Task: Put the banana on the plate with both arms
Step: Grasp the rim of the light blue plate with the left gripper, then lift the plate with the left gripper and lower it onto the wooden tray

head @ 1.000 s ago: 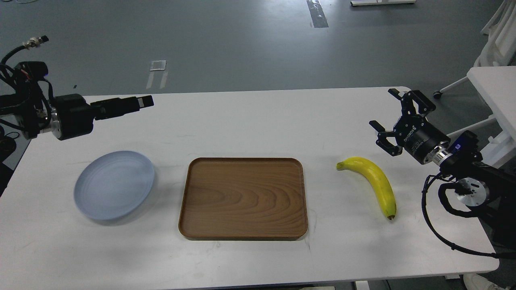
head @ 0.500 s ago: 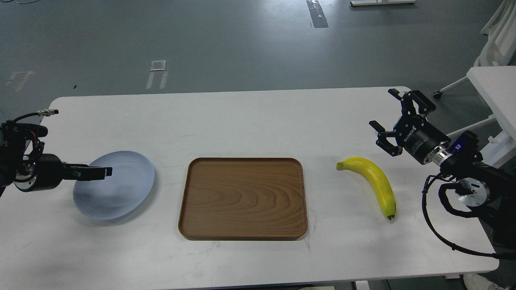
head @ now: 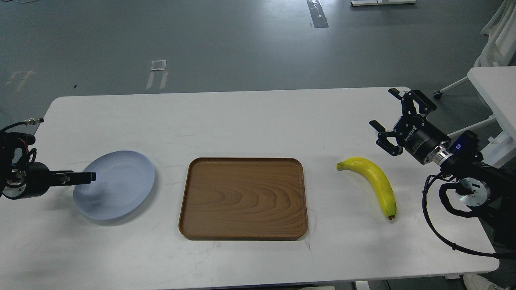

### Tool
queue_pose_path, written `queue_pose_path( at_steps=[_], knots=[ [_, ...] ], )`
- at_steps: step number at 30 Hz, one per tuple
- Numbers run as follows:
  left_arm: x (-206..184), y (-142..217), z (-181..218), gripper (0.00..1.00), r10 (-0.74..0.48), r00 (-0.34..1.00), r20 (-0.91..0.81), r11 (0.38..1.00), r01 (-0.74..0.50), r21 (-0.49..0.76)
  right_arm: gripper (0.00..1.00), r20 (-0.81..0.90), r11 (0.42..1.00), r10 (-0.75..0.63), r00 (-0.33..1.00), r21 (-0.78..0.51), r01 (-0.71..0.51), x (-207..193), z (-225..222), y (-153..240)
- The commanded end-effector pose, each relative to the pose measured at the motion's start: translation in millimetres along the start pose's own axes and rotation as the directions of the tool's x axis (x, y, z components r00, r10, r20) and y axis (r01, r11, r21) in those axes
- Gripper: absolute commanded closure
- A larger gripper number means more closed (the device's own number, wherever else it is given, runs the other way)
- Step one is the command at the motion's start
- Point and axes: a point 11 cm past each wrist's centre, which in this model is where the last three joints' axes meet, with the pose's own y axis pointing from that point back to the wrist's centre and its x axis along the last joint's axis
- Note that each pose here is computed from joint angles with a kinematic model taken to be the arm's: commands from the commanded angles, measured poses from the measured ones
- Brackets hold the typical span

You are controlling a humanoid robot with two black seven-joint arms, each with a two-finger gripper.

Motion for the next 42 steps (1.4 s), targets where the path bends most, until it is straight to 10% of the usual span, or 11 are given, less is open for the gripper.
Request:
queue_pose_path(
  at_steps=[1, 7, 13, 32, 42],
  knots=[
    [-4, -1, -1, 0.15, -0.003, 1.0, -0.012, 1.0, 0.003, 0.0, 0.0, 0.0, 1.0, 0.0, 1.0, -0.001, 0.0, 0, 0, 0],
    [-13, -4, -6, 0.37, -0.029, 0.999, -0.025, 0.999, 0.029, 0.014, 0.0, 0.002, 1.0, 0.0, 1.0, -0.001, 0.0, -1, 1, 0],
    [-13, -3, -7, 1.0, -0.031, 0.999, -0.028, 0.999, 0.031, 0.016, 0.0, 0.004, 1.0, -0.003, 1.0, -0.001, 0.003, -2, 2, -1],
    [31, 6, 12, 1.0, 0.039, 0.999, -0.031, 0.999, -0.04, -0.032, 0.0, 0.004, 1.0, -0.005, 1.0, 0.0, 0.005, -3, 2, -2],
    [109, 22, 138, 1.0, 0.149, 0.98, 0.131, 0.94, -0.099, -0.326, 0.0, 0.002, 1.0, -0.002, 1.0, -0.003, 0.002, -1, 3, -1]
  ],
)
